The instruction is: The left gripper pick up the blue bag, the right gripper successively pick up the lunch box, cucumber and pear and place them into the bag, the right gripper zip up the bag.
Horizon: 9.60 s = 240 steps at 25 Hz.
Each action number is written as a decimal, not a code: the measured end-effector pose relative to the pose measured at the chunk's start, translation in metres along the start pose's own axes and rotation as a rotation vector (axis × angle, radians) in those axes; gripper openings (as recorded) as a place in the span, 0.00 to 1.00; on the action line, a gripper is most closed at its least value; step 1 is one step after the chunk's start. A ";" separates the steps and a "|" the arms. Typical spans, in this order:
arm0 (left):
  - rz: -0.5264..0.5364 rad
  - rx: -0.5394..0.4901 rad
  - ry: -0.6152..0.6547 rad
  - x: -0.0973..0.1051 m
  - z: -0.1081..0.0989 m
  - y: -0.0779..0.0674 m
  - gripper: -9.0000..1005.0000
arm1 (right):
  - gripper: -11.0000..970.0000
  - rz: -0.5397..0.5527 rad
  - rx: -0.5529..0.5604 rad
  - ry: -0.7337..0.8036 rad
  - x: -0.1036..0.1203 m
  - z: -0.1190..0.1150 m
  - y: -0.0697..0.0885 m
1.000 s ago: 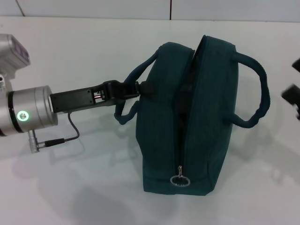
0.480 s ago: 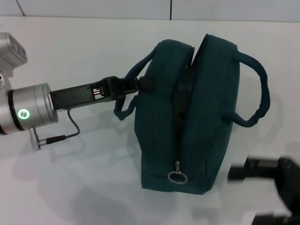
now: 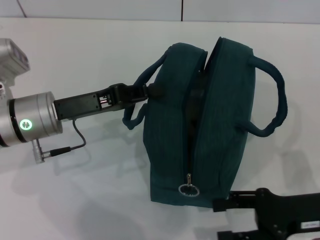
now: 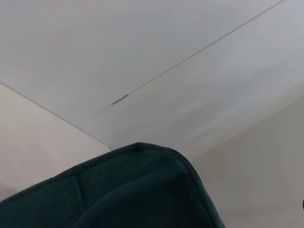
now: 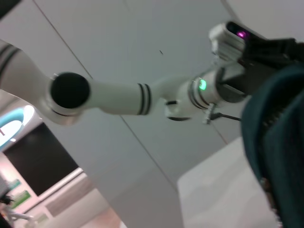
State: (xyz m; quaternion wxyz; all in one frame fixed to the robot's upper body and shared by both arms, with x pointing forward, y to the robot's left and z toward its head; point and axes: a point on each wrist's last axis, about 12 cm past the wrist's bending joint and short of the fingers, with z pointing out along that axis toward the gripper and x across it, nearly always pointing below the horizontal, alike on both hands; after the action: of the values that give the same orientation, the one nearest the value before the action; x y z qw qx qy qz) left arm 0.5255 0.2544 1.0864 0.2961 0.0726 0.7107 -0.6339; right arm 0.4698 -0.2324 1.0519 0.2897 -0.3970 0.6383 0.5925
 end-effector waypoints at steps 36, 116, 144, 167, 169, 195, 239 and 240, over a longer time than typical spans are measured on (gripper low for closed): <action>0.006 0.009 0.003 0.006 0.003 0.002 0.09 | 0.79 -0.168 0.092 0.016 -0.026 0.040 -0.027; -0.001 0.023 0.011 0.012 -0.002 0.001 0.10 | 0.05 -0.110 0.188 -0.008 -0.015 0.050 -0.032; -0.003 0.009 -0.004 0.014 -0.009 0.002 0.11 | 0.03 -0.094 0.174 -0.137 -0.014 0.013 -0.017; 0.007 0.022 -0.002 0.018 -0.008 0.001 0.11 | 0.04 -0.117 0.128 -0.188 -0.020 0.015 -0.013; 0.008 0.022 -0.003 0.018 -0.008 0.001 0.11 | 0.04 -0.108 0.134 -0.181 -0.018 0.013 -0.013; 0.016 0.022 -0.003 0.016 -0.009 0.001 0.12 | 0.10 -0.071 0.163 -0.103 -0.010 0.023 -0.019; 0.103 0.037 -0.039 0.007 -0.008 -0.002 0.17 | 0.03 -0.238 0.079 -0.249 -0.036 0.003 -0.005; 0.114 0.040 -0.046 0.006 -0.008 -0.002 0.19 | 0.03 -0.239 0.078 -0.249 -0.037 0.003 -0.005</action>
State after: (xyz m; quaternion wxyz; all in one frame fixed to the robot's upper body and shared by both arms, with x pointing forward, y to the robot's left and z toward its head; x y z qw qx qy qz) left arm 0.5168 0.2599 1.0852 0.3466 0.1044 0.6856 -0.6316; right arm 0.4927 -0.2234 1.0796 0.4502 -0.3817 0.5683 0.5732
